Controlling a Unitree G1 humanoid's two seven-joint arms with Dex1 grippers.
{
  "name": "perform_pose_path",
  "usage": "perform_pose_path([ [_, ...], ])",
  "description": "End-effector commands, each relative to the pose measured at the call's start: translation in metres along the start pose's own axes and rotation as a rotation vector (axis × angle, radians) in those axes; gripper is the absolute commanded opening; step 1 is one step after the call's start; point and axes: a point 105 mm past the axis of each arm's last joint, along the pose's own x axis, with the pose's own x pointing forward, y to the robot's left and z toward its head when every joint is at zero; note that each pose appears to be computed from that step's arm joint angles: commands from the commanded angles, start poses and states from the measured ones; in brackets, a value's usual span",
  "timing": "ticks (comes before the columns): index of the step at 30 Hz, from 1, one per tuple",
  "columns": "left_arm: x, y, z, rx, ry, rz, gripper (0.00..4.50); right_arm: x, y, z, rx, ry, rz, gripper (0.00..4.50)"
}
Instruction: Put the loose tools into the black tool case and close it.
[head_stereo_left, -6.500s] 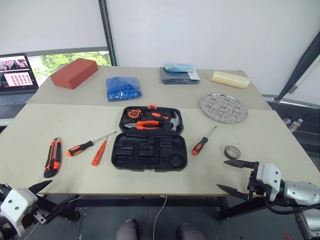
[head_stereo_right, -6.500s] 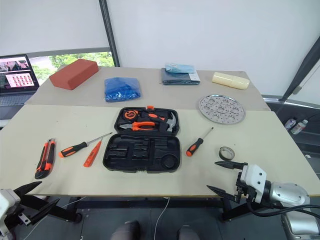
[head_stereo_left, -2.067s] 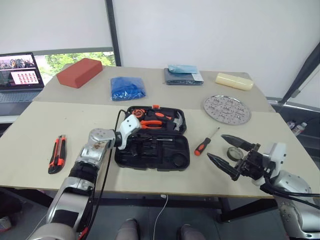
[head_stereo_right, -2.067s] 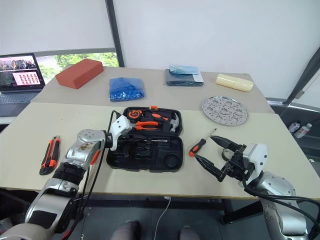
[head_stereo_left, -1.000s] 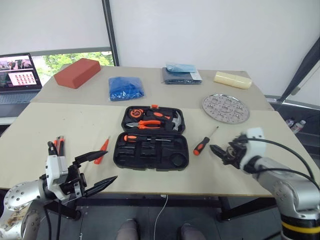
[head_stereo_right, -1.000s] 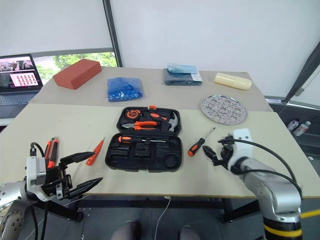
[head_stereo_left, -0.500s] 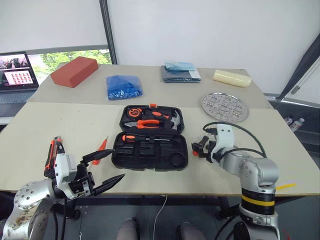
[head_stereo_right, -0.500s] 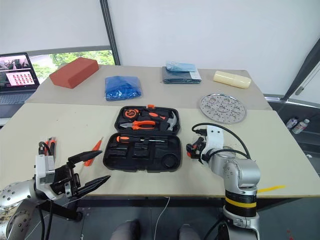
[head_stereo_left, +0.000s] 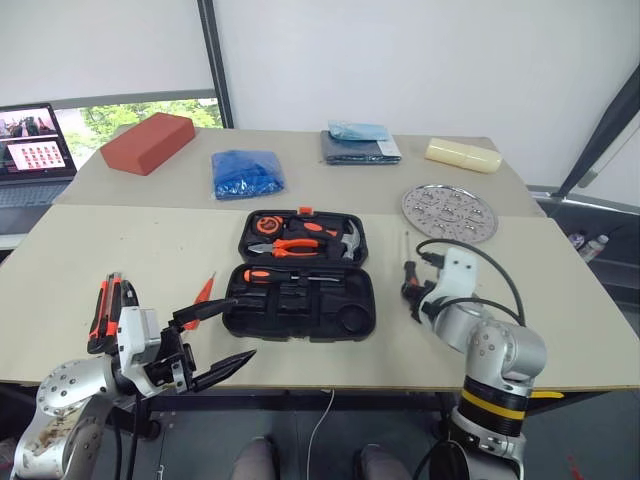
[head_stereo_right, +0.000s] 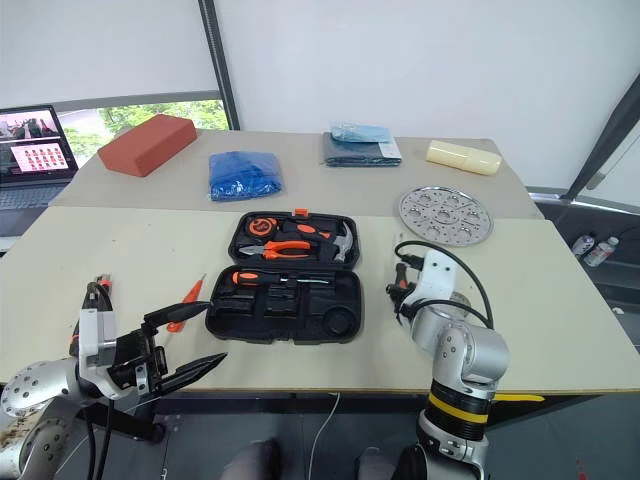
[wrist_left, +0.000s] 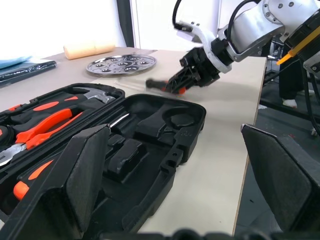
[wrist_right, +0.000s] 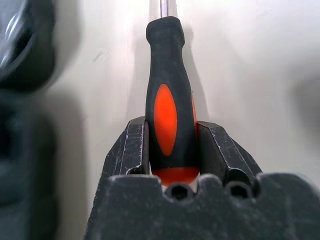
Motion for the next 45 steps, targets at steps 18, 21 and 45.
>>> perform_pose_path([
  [18, -0.031, 0.005, -0.009, -0.013, 0.022, 0.205, 4.5, 0.008, 0.112, 0.02, -1.435, -0.061, 1.099, 1.06],
  [21, -0.034, 0.004, -0.009, -0.014, 0.03, 0.219, 4.5, 0.012, 0.114, 0.017, -1.474, -0.037, 1.1, 1.06],
  [45, -0.035, 0.01, -0.011, -0.005, 0.044, 0.235, 4.5, 0.012, 0.105, 0.012, -1.521, -0.009, 1.113, 2.28],
])
